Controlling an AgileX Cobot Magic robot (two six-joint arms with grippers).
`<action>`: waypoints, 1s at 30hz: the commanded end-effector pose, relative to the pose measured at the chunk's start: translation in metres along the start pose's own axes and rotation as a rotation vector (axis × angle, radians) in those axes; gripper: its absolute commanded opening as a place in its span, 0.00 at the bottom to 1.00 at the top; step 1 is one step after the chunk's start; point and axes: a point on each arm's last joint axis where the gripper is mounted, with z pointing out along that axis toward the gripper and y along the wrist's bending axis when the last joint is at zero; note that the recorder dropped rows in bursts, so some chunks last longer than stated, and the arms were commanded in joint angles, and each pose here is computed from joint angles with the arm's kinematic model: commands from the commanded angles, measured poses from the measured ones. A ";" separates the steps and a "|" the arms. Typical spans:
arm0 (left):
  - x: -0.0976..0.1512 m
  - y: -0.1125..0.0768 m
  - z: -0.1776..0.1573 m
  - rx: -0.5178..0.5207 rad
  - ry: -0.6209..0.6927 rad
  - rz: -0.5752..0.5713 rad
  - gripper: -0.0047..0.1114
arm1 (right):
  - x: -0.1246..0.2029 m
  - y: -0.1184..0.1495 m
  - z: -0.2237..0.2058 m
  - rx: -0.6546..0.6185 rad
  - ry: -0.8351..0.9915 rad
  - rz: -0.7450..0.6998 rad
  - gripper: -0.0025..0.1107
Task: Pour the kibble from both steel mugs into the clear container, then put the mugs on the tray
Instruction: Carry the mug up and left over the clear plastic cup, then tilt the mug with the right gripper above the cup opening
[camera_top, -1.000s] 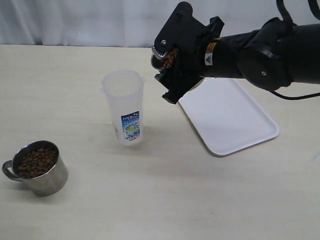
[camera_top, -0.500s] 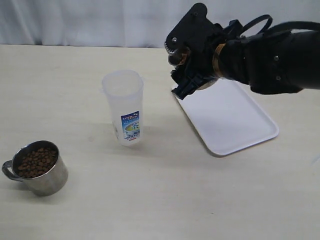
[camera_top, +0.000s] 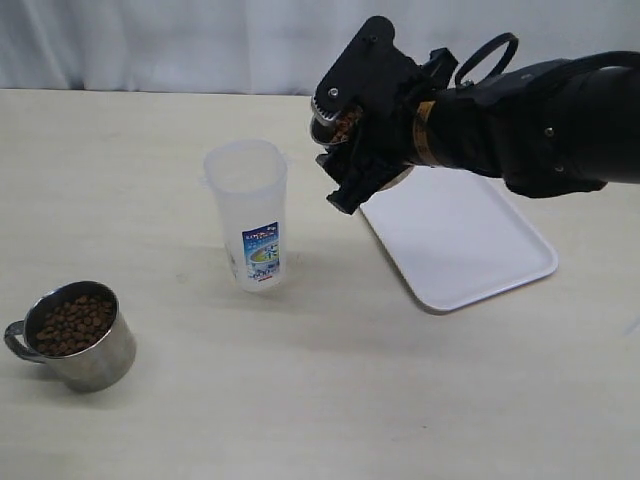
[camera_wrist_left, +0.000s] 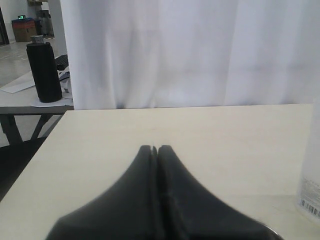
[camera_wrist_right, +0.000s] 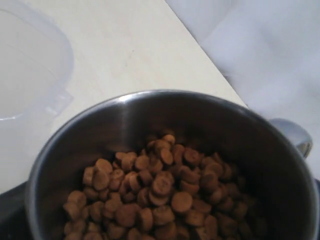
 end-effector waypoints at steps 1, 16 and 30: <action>0.000 0.000 0.000 0.000 -0.009 0.003 0.04 | -0.016 0.007 -0.008 0.011 -0.041 -0.103 0.06; 0.000 0.000 0.000 0.000 -0.009 0.003 0.04 | -0.042 0.013 0.000 0.050 -0.081 -0.295 0.06; 0.000 0.000 0.000 0.000 -0.009 0.003 0.04 | -0.050 0.014 0.013 0.033 -0.104 -0.430 0.06</action>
